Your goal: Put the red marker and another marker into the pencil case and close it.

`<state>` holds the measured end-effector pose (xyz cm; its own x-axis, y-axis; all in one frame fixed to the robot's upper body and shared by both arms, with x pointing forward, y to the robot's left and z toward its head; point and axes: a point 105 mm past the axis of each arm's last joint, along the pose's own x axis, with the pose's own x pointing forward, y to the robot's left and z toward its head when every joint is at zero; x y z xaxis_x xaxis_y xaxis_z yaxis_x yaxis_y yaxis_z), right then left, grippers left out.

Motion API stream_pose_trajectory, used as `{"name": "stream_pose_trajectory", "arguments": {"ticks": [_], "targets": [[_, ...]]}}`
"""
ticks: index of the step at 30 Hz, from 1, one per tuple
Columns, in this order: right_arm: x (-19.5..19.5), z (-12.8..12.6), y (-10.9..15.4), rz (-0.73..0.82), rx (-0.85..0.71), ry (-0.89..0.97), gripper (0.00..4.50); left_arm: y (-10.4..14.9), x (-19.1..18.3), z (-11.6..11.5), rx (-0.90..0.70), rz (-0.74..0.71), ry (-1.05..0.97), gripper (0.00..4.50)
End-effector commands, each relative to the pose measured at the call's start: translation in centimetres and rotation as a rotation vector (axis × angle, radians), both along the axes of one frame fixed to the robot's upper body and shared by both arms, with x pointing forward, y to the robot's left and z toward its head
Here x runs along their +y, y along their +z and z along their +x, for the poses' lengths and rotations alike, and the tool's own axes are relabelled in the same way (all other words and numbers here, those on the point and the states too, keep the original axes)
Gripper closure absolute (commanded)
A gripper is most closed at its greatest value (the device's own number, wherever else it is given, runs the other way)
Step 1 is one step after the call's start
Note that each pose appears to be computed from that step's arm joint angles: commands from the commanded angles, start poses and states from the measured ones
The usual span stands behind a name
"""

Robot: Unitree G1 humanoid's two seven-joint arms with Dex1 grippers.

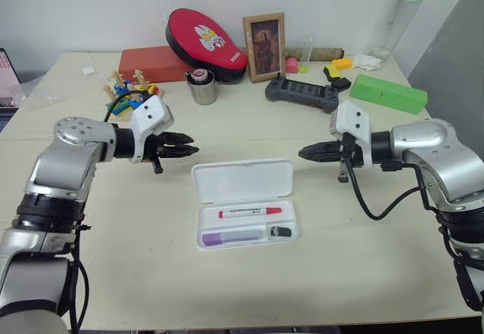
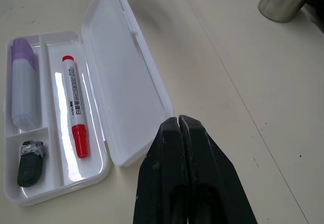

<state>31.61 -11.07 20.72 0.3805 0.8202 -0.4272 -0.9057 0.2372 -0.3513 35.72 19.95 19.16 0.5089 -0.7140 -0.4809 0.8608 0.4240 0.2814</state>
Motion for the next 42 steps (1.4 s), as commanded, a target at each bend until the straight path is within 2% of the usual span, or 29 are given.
{"name": "stream_pose_trajectory", "arguments": {"ticks": [1, 15, 28, 42], "targets": [[-0.2, -0.4, 1.2, 0.008, -0.048, -0.001, 4.50, 0.5, -0.5, 0.0, 0.013, 0.006, -0.076, 3.23], [-0.2, -1.0, 1.5, 0.006, -0.043, 0.012, 4.50, 0.7, -2.5, -0.7, 0.047, 0.040, -0.219, 3.23], [-1.3, -4.8, 1.3, -0.064, 0.012, 0.202, 4.50, 1.2, -4.0, -2.0, 0.025, 0.057, -0.305, 3.23], [-1.9, -1.9, 1.5, -0.050, -0.029, 0.055, 4.50, 0.6, -5.0, -3.2, 0.038, 0.053, -0.344, 3.23]]}}
